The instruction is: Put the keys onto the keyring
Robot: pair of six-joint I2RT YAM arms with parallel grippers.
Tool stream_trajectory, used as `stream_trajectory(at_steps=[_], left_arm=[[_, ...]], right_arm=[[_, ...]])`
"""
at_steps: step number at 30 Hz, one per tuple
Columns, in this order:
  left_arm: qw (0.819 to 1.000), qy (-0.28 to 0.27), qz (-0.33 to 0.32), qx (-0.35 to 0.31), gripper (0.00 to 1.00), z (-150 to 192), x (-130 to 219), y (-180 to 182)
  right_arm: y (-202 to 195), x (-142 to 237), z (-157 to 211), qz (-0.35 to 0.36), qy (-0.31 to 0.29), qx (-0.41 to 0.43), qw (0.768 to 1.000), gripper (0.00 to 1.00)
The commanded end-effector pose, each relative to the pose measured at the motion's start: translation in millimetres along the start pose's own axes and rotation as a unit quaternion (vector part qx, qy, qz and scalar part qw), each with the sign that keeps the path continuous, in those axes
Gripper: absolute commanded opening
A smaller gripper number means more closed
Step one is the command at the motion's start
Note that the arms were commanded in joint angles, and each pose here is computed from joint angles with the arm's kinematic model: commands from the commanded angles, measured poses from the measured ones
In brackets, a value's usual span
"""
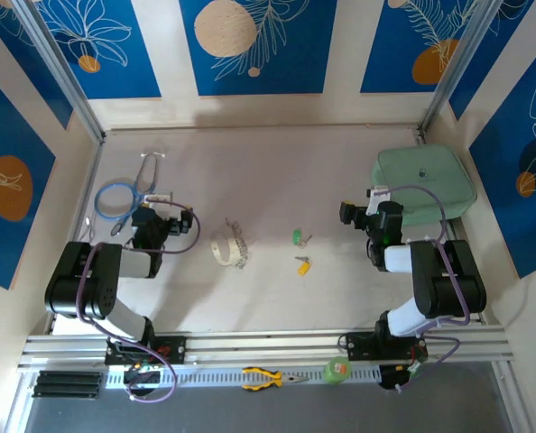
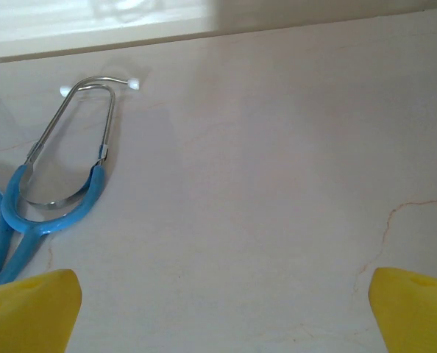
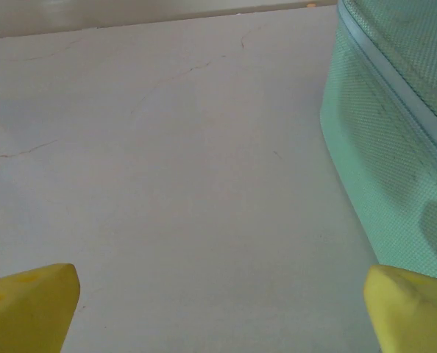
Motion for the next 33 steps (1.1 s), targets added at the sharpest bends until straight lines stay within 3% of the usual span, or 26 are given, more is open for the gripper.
stream_trajectory(at_steps=[1, 24, 26, 30, 33], left_arm=[[1.000, -0.008, 0.008, -0.006, 1.00, -5, -3, 0], [1.000, -0.009, -0.005, -0.001, 1.00, -5, -2, 5], [0.999, -0.016, -0.039, 0.011, 1.00, -10, 4, 16], [0.996, -0.008, -0.081, 0.021, 1.00, -35, 24, 34], [0.995, -0.039, -0.081, 0.045, 1.00, -66, 38, 39]], right_arm=[[5, -3, -15, -0.010, -0.022, -0.003, 1.000, 0.99], [5, -3, -16, -0.016, -0.021, -0.007, 1.000, 1.00], [6, -1, -19, -0.018, -0.021, -0.007, 1.000, 0.90], [22, 16, -38, -0.014, 0.035, -0.015, 0.999, 0.89], [37, 32, -52, -0.001, 0.080, -0.048, 0.996, 0.88]])
Point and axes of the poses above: each hand's point on the last joint's axis, 136 mm out from that joint toward the fingers, its own x axis back along the fingers, its own y axis along the line the jaws close on, z = x × y, the point moved 1 cm from there along x, back along the fingers, and after that the axes turned 7 degrees about -x, right-handed, at the moved point
